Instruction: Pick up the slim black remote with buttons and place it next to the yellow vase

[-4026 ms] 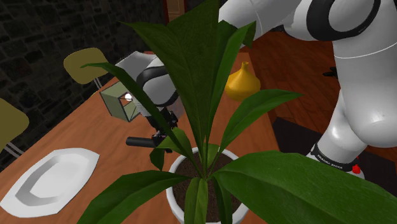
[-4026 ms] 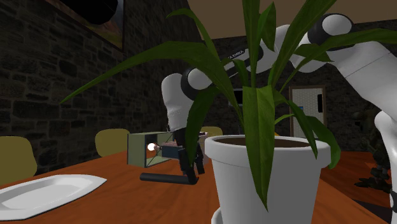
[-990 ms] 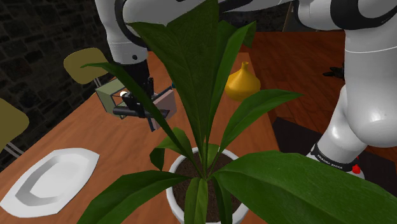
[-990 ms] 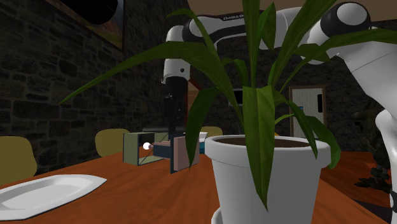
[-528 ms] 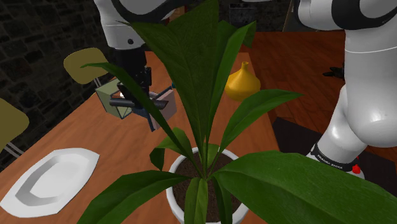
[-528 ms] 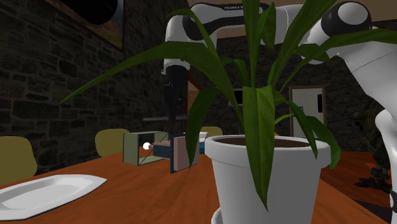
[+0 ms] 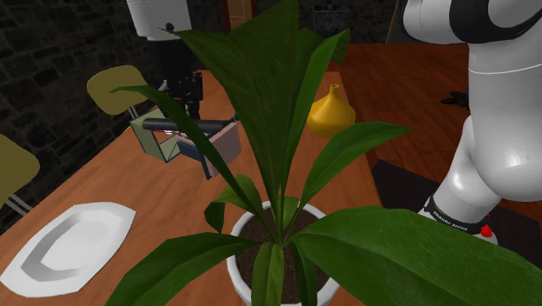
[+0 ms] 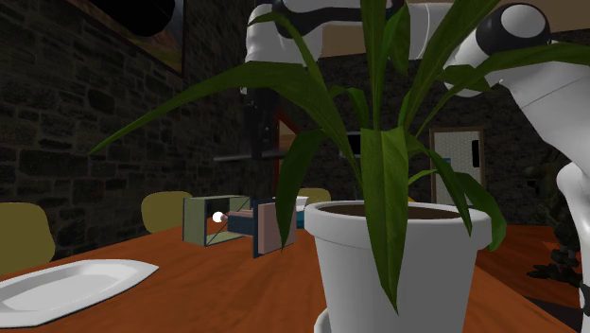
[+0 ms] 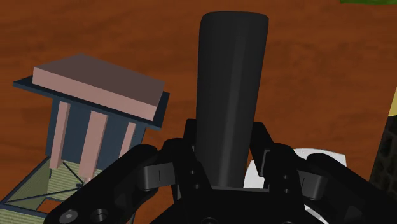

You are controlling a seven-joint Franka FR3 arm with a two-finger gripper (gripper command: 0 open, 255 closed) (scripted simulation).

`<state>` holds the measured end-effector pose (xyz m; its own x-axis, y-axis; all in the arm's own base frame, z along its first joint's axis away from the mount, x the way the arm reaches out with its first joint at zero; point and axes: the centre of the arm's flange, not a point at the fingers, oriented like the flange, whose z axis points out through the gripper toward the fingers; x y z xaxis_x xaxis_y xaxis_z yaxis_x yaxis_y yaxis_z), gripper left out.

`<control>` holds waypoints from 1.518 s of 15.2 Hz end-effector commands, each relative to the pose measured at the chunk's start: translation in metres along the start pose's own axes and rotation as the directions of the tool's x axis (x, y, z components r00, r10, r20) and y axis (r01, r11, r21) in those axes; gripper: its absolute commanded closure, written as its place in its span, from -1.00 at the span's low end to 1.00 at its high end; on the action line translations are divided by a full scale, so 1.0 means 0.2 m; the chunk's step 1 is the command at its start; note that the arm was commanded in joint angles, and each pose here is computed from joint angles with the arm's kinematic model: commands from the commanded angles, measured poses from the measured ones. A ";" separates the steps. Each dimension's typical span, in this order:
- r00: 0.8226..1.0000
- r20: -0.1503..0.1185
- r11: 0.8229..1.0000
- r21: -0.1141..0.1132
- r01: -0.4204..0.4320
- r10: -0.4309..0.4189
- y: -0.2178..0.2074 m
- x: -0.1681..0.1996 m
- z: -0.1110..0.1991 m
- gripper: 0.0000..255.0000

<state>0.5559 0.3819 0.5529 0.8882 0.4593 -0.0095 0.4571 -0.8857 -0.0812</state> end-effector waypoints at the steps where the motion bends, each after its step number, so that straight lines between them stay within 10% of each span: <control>1: 1.000 0.000 1.000 0.000 0.000 0.000 0.00 0.00 -0.05 1.00; 23: 1.000 0.000 1.000 0.000 0.000 0.000 0.42 -1.18 -0.15 1.00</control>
<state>0.3934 0.2092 0.5765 0.8886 0.4585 -0.0105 0.4563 -0.8862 -0.0801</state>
